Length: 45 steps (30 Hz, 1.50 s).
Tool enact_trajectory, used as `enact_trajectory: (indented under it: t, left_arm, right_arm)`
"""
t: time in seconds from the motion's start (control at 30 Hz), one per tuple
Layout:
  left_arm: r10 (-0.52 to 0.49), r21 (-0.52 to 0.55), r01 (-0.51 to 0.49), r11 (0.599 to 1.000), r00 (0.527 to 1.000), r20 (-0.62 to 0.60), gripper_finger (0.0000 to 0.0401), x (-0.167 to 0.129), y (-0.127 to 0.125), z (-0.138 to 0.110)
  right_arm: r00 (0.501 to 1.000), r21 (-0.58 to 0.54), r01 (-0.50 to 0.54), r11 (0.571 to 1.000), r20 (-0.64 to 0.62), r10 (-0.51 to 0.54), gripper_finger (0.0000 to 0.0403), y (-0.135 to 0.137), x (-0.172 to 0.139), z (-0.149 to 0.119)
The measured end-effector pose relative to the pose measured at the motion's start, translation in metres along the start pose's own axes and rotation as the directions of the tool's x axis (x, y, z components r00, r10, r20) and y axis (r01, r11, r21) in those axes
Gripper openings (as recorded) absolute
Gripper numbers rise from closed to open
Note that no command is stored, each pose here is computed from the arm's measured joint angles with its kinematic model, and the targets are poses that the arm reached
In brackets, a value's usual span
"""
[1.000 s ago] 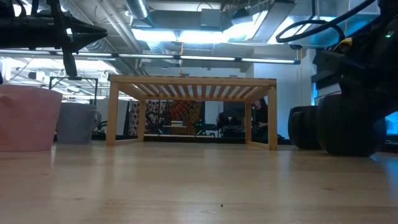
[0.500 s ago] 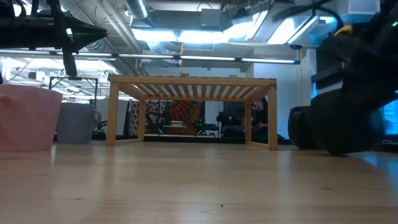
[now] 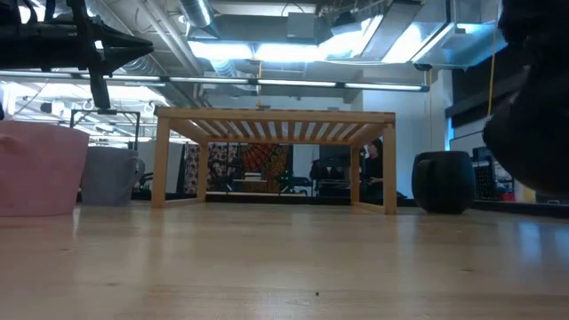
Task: Place coffee mugs
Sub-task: Put the black orange mugs on the shelf
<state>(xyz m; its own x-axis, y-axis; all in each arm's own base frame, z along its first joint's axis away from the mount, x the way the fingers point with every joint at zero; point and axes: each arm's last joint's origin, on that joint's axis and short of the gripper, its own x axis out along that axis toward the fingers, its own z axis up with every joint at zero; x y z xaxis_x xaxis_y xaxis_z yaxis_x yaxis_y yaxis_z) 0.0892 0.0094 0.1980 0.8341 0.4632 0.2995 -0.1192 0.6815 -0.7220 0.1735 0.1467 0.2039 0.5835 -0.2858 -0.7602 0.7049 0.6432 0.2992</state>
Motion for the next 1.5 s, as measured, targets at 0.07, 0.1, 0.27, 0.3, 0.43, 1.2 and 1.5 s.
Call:
enact_trajectory:
  t: [0.07, 0.1, 0.27, 0.3, 0.43, 1.2, 1.5]
  left_arm:
    - [0.0, 0.0, 0.0, 1.0, 1.0, 0.0, 0.0023, 0.0, 0.0, 0.0]
    - [0.0, 0.0, 0.0, 1.0, 1.0, 0.0, 0.0023, 0.0, 0.0, 0.0]
    - [0.0, 0.0, 0.0, 1.0, 1.0, 0.0, 0.0023, 0.0, 0.0, 0.0]
    - [0.0, 0.0, 0.0, 1.0, 1.0, 0.0, 0.0023, 0.0, 0.0, 0.0]
    - [0.001, 0.0, -0.001, 1.0, 1.0, 0.001, 0.0023, 0.0, 0.0, 0.0]
    - [0.056, -0.002, -0.056, 0.998, 0.997, 0.045, 0.0023, 0.0, 0.002, 0.001]
    - [0.078, -0.003, -0.078, 0.997, 0.995, 0.062, 0.0023, 0.0, 0.002, 0.002]
  right_arm:
    - [0.999, -0.042, -0.036, 0.998, 0.003, 0.036, 0.0012, 0.001, -0.005, 0.003]
    - [0.998, -0.063, -0.058, 0.996, 0.006, 0.058, 0.0012, 0.001, -0.008, 0.006]
    - [0.97, -0.173, -0.205, 0.963, 0.093, 0.223, 0.0012, 0.003, -0.031, 0.027]
    - [0.961, -0.199, -0.231, 0.953, 0.109, 0.255, 0.0012, 0.003, -0.036, 0.031]
    - [0.923, -0.267, -0.291, 0.919, 0.175, 0.343, 0.0012, -0.005, -0.057, 0.05]
    - [0.744, -0.551, -0.34, 0.763, 0.339, 0.576, 0.0012, -0.046, -0.032, 0.201]
    - [0.715, -0.578, -0.365, 0.73, 0.327, 0.617, 0.0012, -0.077, 0.006, 0.246]
